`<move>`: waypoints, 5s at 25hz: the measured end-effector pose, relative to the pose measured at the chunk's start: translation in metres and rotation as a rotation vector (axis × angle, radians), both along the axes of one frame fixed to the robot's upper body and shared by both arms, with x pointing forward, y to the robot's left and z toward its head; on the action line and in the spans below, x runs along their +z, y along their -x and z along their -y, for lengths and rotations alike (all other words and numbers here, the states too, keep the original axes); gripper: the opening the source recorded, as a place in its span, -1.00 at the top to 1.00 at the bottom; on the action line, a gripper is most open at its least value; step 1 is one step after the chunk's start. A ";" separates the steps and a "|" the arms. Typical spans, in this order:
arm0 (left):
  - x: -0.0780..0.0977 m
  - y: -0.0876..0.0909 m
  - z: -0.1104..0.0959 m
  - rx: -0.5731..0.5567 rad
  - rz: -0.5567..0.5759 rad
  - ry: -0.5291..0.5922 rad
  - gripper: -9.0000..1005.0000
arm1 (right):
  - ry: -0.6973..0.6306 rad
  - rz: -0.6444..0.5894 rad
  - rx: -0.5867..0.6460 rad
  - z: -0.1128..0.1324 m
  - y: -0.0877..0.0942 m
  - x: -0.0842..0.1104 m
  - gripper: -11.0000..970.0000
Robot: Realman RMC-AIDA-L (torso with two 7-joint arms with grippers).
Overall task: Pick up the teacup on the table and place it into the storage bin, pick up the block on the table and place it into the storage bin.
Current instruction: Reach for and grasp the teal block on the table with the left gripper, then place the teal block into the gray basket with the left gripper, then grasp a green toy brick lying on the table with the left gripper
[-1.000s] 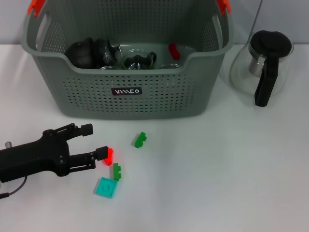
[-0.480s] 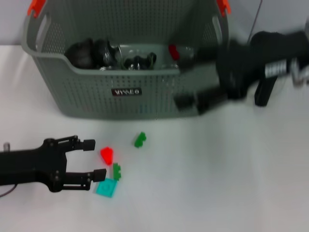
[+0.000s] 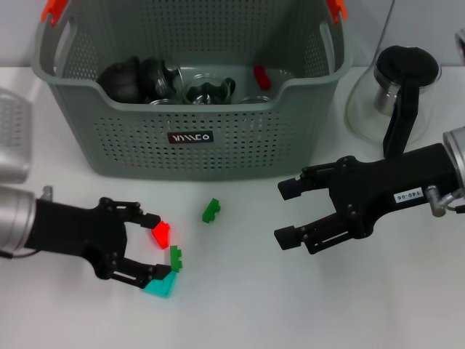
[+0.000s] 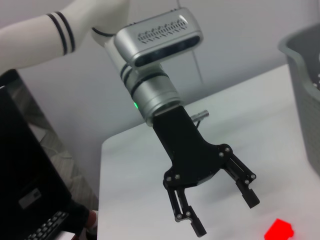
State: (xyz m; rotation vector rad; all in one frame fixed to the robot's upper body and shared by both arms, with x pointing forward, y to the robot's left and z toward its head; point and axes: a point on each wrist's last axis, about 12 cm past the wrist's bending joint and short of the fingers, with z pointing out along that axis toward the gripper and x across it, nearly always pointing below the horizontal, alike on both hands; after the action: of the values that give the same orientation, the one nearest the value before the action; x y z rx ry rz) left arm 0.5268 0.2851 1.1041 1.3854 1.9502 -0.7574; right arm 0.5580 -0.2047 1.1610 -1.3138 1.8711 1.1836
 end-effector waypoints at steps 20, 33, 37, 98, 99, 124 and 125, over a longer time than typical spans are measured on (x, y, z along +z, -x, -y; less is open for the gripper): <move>0.023 -0.009 0.051 -0.347 0.079 -0.436 -0.74 | -0.013 -0.122 -0.113 -0.012 -0.010 -0.023 -0.95; 0.011 -0.018 0.080 -0.402 0.090 -0.556 -0.73 | -0.014 -0.139 -0.119 -0.013 -0.010 -0.029 -0.95; 0.010 -0.019 0.082 -0.402 0.082 -0.561 -0.73 | -0.014 -0.141 -0.122 -0.013 -0.010 -0.030 -0.95; 0.147 -0.112 0.057 0.498 0.095 0.360 -0.04 | -0.008 -0.112 -0.200 0.043 0.000 -0.035 -0.95; 0.150 -0.108 0.057 0.480 0.095 0.357 -0.12 | -0.008 -0.109 -0.198 0.044 0.000 -0.035 -0.95; 0.051 -0.005 0.119 -0.133 0.004 -0.461 -0.89 | -0.004 -0.105 -0.206 0.047 -0.002 -0.034 -0.95; 0.047 -0.007 0.122 -0.132 0.011 -0.474 -0.89 | -0.004 -0.105 -0.206 0.046 -0.002 -0.034 -0.95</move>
State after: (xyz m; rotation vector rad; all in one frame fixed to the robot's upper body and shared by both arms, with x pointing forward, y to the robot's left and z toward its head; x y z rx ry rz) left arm 0.5336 0.1636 1.1508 1.8017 2.1319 -0.3492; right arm 0.5598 -0.2511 1.1265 -1.0446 2.0223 1.1670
